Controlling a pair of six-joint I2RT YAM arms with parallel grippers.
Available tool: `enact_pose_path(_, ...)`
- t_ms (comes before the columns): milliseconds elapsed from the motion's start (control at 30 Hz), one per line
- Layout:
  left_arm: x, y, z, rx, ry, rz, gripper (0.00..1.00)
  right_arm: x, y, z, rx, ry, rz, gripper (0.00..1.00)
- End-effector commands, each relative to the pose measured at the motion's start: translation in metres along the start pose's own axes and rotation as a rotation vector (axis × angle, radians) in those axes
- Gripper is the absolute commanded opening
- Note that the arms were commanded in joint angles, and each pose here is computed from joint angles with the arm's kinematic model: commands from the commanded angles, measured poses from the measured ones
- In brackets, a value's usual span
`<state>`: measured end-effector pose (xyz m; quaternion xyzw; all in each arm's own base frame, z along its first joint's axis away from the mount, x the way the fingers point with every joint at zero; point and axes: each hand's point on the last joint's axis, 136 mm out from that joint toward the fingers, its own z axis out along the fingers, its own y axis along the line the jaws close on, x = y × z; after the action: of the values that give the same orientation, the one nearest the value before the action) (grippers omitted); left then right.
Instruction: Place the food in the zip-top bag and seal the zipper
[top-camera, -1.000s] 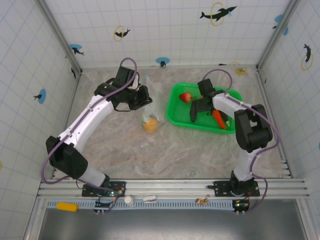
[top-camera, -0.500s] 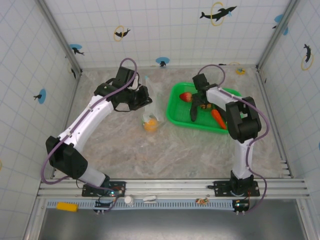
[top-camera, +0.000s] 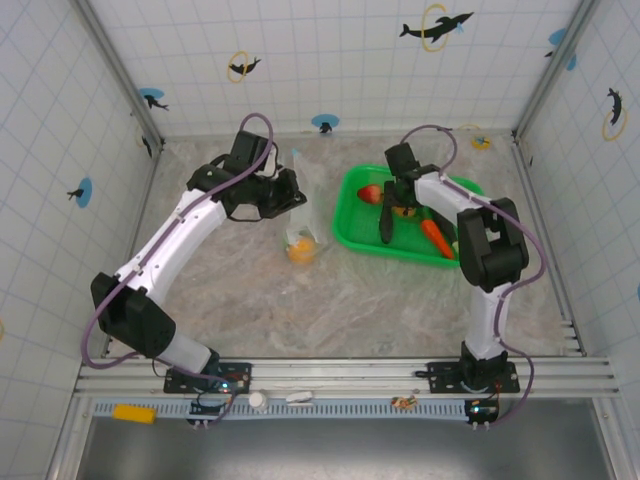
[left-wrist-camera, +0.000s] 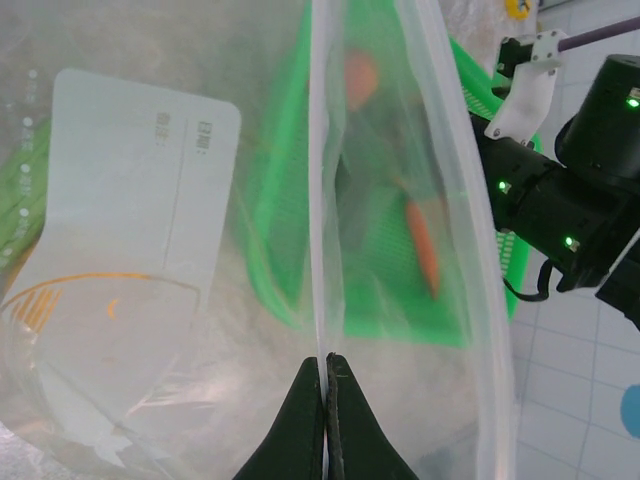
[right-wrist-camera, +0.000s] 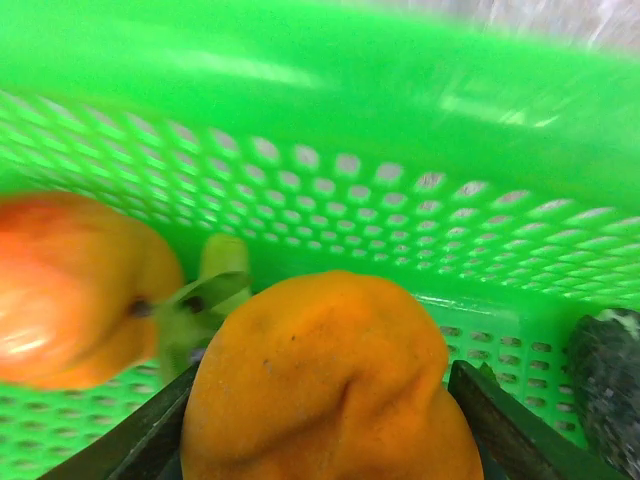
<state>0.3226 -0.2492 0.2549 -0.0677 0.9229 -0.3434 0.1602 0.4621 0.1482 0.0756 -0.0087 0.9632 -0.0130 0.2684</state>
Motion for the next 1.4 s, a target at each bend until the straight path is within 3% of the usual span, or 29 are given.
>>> enact_pose_path(0,-0.006,-0.019,-0.010,0.053,-0.011,0.011,0.00,-0.021,-0.003,-0.052,-0.025,-0.122,0.086,0.42)
enact_pose_path(133,-0.004,-0.020,-0.008,0.066,0.002,0.002,0.00,-0.024,-0.006,-0.085,-0.084,-0.198,0.141,0.42)
enact_pose_path(433,-0.011,-0.042,-0.010,0.139,0.009,0.006,0.00,-0.067,0.045,-0.213,-0.555,-0.491,0.211,0.42)
enact_pose_path(867,-0.012,-0.073,-0.008,0.316,0.039,0.008,0.00,-0.089,0.115,-0.347,-1.075,-0.608,0.196,0.42)
enact_pose_path(1067,-0.012,-0.073,-0.004,0.325,0.045,-0.010,0.00,-0.096,0.140,-0.369,-1.198,-0.595,0.228,0.42)
enact_pose_path(1367,-0.013,-0.075,-0.008,0.326,0.042,-0.005,0.00,-0.090,0.177,-0.347,-1.186,-0.529,0.205,0.42)
